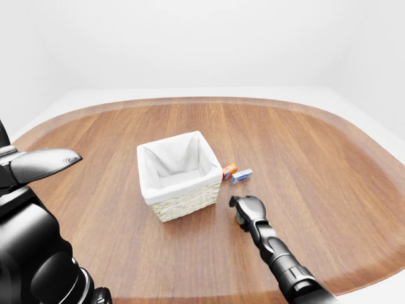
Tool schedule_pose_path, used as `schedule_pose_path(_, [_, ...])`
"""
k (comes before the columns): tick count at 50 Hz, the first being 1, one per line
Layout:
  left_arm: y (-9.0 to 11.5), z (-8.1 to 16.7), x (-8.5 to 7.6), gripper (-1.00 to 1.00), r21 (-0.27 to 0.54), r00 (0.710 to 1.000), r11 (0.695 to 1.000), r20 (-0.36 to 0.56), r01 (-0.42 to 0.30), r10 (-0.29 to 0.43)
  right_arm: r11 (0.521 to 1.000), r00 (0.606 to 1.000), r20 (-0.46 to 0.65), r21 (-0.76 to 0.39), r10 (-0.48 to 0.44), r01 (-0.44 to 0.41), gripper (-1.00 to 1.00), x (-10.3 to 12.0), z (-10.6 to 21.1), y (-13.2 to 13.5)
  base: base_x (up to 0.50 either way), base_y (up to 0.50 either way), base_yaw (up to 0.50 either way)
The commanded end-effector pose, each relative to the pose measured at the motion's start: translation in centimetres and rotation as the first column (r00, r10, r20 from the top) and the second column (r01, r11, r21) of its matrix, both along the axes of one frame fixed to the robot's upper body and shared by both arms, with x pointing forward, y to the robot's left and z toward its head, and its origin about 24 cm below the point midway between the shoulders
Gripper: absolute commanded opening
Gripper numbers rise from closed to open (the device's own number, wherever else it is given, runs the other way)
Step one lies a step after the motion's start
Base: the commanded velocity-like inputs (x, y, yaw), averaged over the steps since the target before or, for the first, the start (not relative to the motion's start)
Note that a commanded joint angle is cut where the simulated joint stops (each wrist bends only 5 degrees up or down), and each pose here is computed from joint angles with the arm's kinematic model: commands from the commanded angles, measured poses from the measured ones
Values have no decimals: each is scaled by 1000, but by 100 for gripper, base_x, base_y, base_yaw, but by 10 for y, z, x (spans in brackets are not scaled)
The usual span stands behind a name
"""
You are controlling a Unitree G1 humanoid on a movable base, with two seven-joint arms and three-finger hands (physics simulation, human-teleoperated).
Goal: Pick up the alphabet soup and put it in the basket.
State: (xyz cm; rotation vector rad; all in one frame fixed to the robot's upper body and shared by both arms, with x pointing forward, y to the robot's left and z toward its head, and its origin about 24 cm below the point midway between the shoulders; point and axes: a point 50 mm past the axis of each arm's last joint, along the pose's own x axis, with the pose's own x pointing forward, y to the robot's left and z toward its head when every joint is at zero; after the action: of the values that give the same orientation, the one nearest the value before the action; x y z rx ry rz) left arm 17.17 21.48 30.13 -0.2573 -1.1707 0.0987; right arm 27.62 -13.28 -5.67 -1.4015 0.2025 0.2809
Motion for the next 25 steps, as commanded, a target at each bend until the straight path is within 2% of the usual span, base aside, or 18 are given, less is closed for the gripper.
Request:
schedule_pose_path(1, [0, 1, -1, 100, -10, 1000, 1000, 8, 5, -5, 1000, 1000, -3, 10, -4, 4, -95, 0, 0, -2, 0, 0, 0])
schedule_pose_path(25, [1, 0, 0, 100, -7, 1000, 1000, -1, 6, -6, 1000, 1000, -16, 12, 3, -3, -95, -4, -5, 2, 0, 0, 0])
